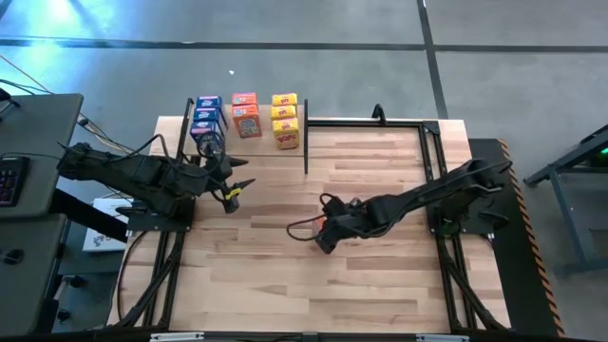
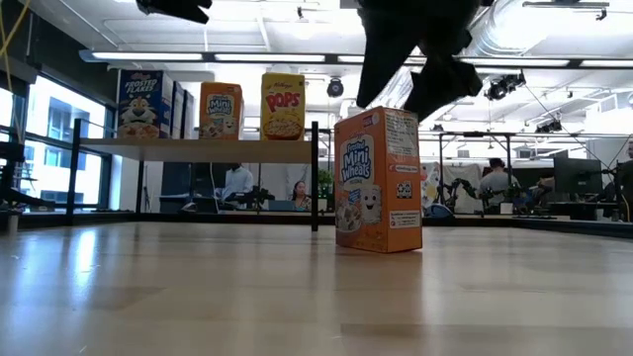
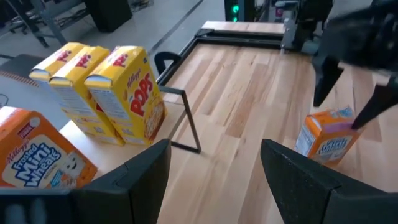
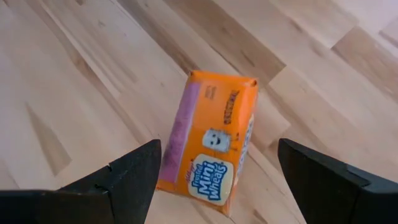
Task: Stack cereal on shelf
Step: Put the orange cereal box on the shelf aligned with the other orange cereal boxes
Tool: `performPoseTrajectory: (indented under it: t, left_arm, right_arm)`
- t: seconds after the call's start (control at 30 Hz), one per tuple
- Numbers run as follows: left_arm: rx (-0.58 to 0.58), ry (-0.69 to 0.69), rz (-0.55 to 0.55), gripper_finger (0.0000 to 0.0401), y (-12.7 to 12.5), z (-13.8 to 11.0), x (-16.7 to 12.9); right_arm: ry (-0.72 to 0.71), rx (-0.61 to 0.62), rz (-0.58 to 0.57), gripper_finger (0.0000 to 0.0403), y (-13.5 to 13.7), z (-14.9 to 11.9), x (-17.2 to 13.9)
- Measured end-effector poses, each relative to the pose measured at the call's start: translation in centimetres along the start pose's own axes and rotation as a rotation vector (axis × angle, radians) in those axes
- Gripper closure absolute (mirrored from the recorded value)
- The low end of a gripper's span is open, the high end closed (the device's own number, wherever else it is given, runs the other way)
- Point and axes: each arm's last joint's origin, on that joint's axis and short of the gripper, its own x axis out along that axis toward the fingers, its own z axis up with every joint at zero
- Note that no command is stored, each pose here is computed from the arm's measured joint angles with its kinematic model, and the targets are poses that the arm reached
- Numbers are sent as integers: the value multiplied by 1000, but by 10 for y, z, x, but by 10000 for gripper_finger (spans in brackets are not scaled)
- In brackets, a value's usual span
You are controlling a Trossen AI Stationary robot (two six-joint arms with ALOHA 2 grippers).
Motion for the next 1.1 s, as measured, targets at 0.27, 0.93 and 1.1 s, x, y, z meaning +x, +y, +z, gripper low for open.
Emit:
performPoseTrajectory:
  t: [0.27,0.93,1.1]
  left_arm:
    - [-21,-45,-8,160,-1,5,0]
    - [41,-100,-22,156,-2,11,-1]
    - [34,-98,-39,132,-3,11,-1]
  right_arm:
    - [42,-15,-29,89,1,-6,14]
    - [75,-62,-51,160,0,-9,19]
    - [76,-66,-50,181,0,-10,19]
